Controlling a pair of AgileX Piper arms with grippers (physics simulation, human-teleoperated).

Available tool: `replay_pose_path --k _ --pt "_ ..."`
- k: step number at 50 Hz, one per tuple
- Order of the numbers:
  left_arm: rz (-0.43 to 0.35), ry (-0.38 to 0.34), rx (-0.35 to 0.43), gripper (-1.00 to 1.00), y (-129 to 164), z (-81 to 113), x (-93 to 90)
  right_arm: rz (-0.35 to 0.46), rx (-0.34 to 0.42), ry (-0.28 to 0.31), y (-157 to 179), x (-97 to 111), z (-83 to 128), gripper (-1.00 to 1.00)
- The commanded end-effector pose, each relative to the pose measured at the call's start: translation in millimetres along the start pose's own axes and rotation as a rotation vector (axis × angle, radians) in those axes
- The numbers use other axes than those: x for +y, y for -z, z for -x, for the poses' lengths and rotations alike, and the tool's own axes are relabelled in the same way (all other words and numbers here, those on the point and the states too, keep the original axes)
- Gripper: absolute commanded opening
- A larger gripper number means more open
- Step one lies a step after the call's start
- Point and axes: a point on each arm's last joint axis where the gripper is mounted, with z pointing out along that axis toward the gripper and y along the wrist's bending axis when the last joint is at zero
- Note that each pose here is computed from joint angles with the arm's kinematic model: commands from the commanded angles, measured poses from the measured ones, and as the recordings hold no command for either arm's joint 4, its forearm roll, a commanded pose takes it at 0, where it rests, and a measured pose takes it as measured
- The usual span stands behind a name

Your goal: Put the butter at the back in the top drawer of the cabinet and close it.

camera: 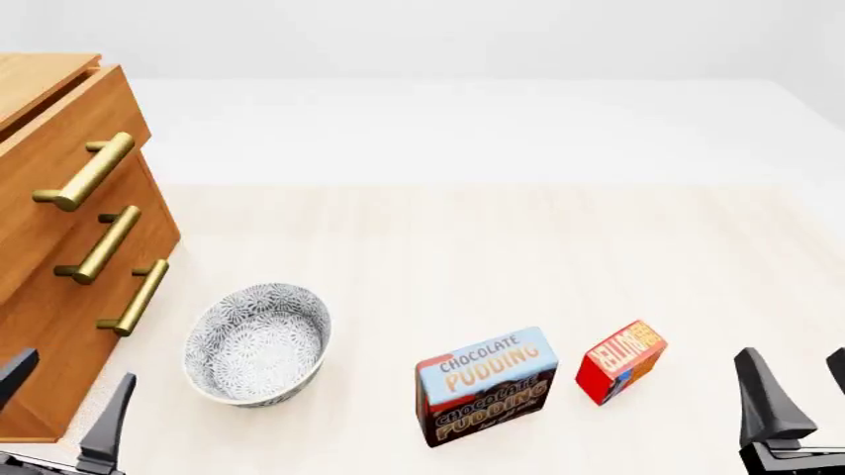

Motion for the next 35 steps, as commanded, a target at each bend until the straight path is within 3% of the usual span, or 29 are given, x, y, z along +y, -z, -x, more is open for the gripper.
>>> replay_pose_path --k 1,3,4,6,8,9,12,16,35 --pt "-0.041 -0.127 0.004 1.0 0 -1.1 -2.6 0.0 0.0 0.0 0 0 0 1.0" --pt "-0.047 -0.134 0.005 1.0 0 -1.3 -3.0 0.0 0.0 0.0 0 0 0 1.0" --pt "-0.064 -0.127 -0.035 1.0 0 1.8 -3.7 0.0 0.0 0.0 0 0 0 1.0" --pt "-0.063 -0.136 0.0 1.0 8 31.4 10.9 0.0 0.0 0.0 0 0 0 1.0" --pt "-0.072 -0.186 0.04 1.0 2 30.2 10.8 0.0 0.0 0.0 0 0 0 1.0" --pt "-0.103 -0.139 0.004 1.0 -1 37.3 10.8 0.0 0.0 0.0 0 0 0 1.0" --pt "-0.07 -0.183 0.014 1.0 7 35.9 13.0 0.0 0.0 0.0 0 0 0 1.0" --pt "-0.095 -0.223 0.039 1.0 -17 31.4 8.8 0.0 0.0 0.0 0 0 0 1.0" --pt "-0.083 -0.347 0.072 1.0 -15 34.1 12.8 0.0 0.0 0.0 0 0 0 1.0"
